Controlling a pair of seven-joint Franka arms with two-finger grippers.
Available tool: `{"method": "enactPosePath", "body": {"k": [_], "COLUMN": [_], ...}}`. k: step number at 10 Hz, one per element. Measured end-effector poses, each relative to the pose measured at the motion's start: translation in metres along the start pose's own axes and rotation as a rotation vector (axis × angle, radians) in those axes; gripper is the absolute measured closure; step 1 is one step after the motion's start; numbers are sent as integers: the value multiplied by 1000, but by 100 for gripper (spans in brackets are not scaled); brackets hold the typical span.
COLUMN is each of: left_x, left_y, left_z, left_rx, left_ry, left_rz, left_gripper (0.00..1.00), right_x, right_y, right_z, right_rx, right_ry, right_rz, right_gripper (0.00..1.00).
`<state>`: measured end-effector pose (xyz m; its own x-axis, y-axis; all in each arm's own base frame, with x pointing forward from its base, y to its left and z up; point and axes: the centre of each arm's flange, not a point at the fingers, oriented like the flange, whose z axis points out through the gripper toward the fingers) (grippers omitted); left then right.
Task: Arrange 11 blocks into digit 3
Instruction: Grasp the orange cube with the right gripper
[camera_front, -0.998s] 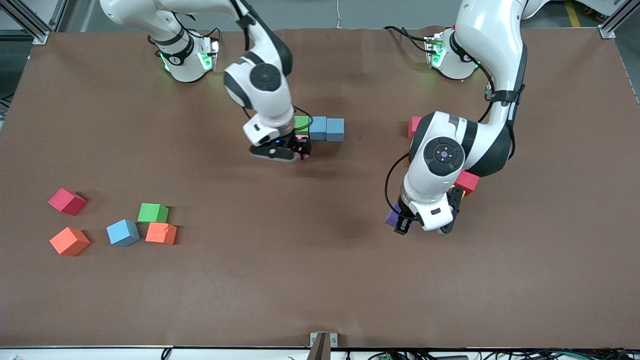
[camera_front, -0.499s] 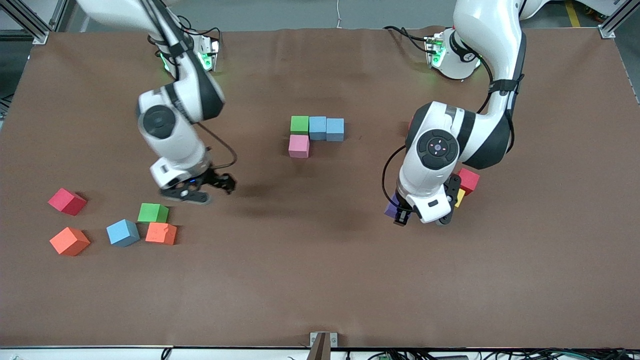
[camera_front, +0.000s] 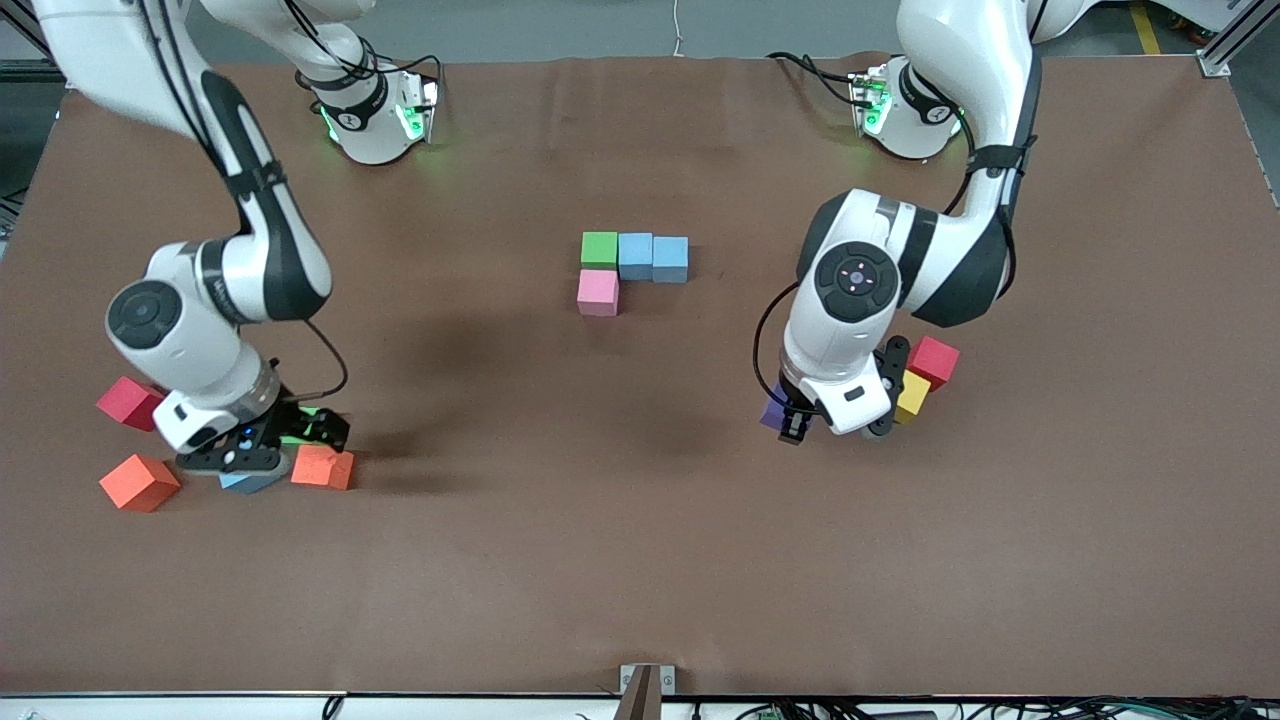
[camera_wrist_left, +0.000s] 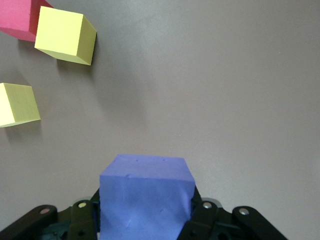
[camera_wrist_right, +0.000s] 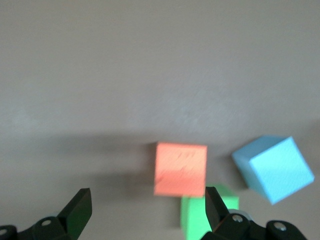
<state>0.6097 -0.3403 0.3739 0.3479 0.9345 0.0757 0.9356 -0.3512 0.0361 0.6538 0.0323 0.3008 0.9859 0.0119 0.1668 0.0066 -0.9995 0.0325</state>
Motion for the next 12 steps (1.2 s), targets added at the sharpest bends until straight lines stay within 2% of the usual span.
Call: {"method": "enactPosePath", "body": {"k": [2,5,9,12], "left_x": [-7,-10,-8,-1], "left_y": [-2,-2,-1,1], "left_z": [-2,-4,-21,-22], "left_rx": [-3,-5,-28,-30], "left_ry": [10,12,-25,-22], "left_rz": [8,-1,-43,-55], "left_gripper": [40,40,40,40], "right_x": [13,16,4,-3], "right_y": [21,22,22,21], "right_z": [29,64,77,85], "right_rx": [-5,-3,-1,13], "right_ry": [-14,-49,-147,-177], "right_rz": [-34,-67,-72,-57], "right_gripper": [0,0,0,1]}}
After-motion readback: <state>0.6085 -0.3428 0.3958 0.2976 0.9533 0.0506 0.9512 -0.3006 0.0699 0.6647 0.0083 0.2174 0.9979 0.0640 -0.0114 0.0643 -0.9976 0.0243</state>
